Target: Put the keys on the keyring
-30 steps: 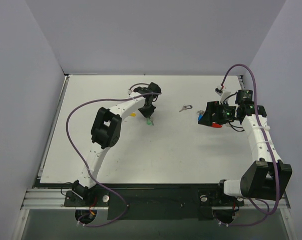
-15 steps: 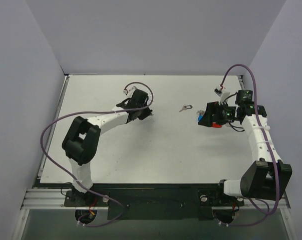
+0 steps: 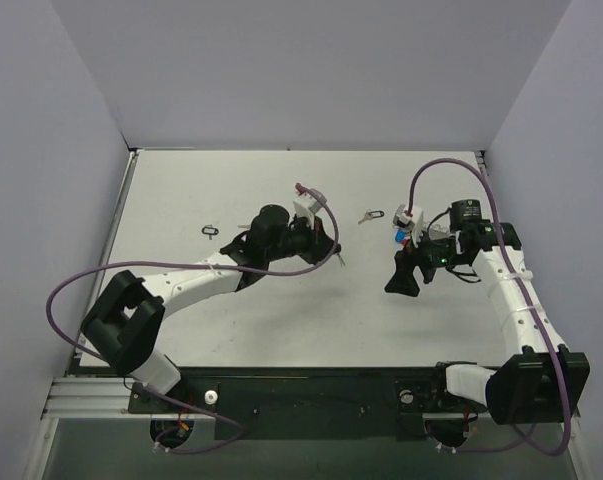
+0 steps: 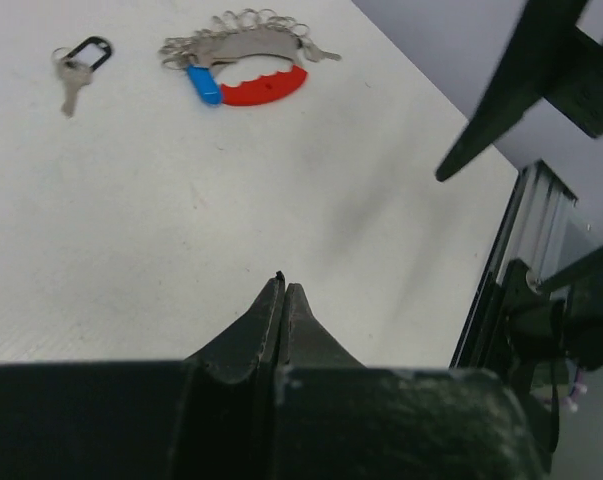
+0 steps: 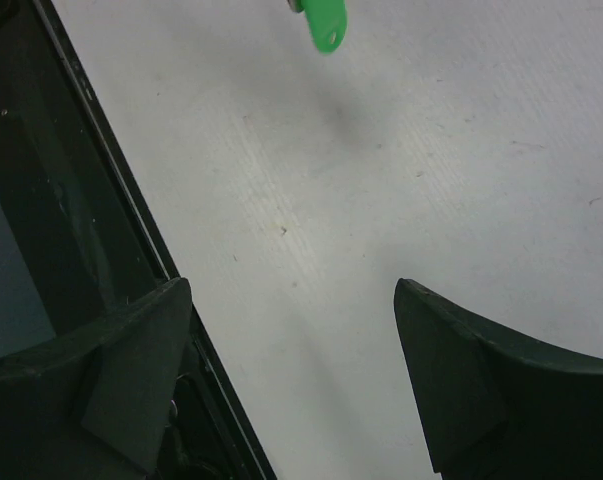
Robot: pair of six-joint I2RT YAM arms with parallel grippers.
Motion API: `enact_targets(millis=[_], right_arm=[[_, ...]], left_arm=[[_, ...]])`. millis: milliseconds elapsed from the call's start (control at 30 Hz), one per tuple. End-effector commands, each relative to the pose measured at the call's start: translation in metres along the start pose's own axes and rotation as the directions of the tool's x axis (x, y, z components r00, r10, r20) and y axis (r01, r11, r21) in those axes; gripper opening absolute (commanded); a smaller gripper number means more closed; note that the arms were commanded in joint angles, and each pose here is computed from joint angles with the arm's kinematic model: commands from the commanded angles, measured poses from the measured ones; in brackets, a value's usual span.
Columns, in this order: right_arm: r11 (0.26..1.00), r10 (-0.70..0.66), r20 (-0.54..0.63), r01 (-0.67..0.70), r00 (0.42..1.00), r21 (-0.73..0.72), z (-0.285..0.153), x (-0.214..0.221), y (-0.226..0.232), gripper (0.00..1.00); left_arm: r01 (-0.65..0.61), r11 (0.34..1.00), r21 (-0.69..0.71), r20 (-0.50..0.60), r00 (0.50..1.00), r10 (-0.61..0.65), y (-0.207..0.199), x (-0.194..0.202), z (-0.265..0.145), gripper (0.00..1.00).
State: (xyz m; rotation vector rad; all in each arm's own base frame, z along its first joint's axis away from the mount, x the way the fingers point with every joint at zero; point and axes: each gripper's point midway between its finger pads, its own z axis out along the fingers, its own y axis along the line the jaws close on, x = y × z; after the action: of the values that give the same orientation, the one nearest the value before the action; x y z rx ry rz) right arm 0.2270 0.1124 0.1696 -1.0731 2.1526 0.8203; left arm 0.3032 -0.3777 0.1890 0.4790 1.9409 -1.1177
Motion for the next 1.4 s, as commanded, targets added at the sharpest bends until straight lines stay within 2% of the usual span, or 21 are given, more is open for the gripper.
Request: enact_targets(millis=[0, 67, 100, 133, 267, 400, 433, 600, 800, 867, 1000, 1100, 1367], right_arm=[[0.981, -0.172, 0.023, 0.174, 0.985, -0.089, -0.006, 0.007, 0.031, 0.77], [0.982, -0.179, 0.022, 0.180, 0.984, -0.061, -0.011, 0.007, 0.030, 0.78], [0.984, -0.174, 0.022, 0.175, 0.984, -0.045, -0.013, 0.008, 0.028, 0.78], [0.986, -0.163, 0.031, 0.163, 0.986, -0.018, -0.018, 0.008, 0.025, 0.78], [0.995, -0.079, 0.080, 0.074, 0.994, 0.063, -0.034, 0.008, 0.015, 0.78], [0.991, 0.013, 0.113, -0.028, 0.994, 0.131, -0.046, 0.015, 0.003, 0.78], [0.988, 0.028, 0.124, -0.046, 0.992, 0.149, -0.050, 0.017, 0.000, 0.78], [0.983, 0.079, 0.130, -0.099, 0.988, 0.155, -0.050, 0.026, -0.003, 0.78], [0.982, 0.098, 0.130, -0.117, 0.987, 0.151, -0.049, 0.026, -0.005, 0.78], [0.981, 0.101, 0.129, -0.121, 0.986, 0.152, -0.050, 0.027, -0.006, 0.78], [0.979, 0.116, 0.129, -0.136, 0.985, 0.153, -0.050, 0.028, -0.008, 0.78], [0.977, 0.124, 0.132, -0.145, 0.983, 0.159, -0.051, 0.028, -0.009, 0.78], [0.972, 0.146, 0.143, -0.169, 0.979, 0.166, -0.053, 0.030, -0.013, 0.78]], left_arm=[[-0.416, 0.886, 0.205, 0.057, 0.909, 0.413, -0.052, 0.006, -0.015, 0.00], [-0.491, 0.836, 0.243, 0.042, 0.867, 0.497, -0.062, 0.022, -0.016, 0.00], [-0.498, 0.832, 0.247, 0.029, 0.862, 0.507, -0.064, 0.029, -0.017, 0.00], [-0.561, 0.784, 0.267, 0.042, 0.819, 0.572, -0.070, 0.036, -0.016, 0.00], [-0.633, 0.696, 0.339, 0.045, 0.750, 0.660, -0.089, 0.059, -0.007, 0.00], [-0.642, 0.663, 0.385, -0.015, 0.714, 0.700, -0.097, 0.083, 0.017, 0.00], [-0.637, 0.668, 0.386, -0.061, 0.705, 0.707, -0.089, 0.096, 0.025, 0.00], [-0.662, 0.625, 0.414, -0.181, 0.613, 0.769, -0.083, 0.132, 0.059, 0.00], [-0.704, 0.583, 0.406, -0.294, 0.503, 0.813, -0.072, 0.156, 0.080, 0.00], [-0.704, 0.577, 0.414, -0.310, 0.487, 0.817, -0.072, 0.161, 0.084, 0.00], [-0.690, 0.586, 0.425, -0.331, 0.484, 0.810, -0.071, 0.173, 0.091, 0.00], [-0.668, 0.610, 0.427, -0.350, 0.500, 0.792, -0.071, 0.181, 0.097, 0.04], [-0.650, 0.655, 0.384, -0.357, 0.550, 0.755, -0.074, 0.181, 0.111, 0.07]])
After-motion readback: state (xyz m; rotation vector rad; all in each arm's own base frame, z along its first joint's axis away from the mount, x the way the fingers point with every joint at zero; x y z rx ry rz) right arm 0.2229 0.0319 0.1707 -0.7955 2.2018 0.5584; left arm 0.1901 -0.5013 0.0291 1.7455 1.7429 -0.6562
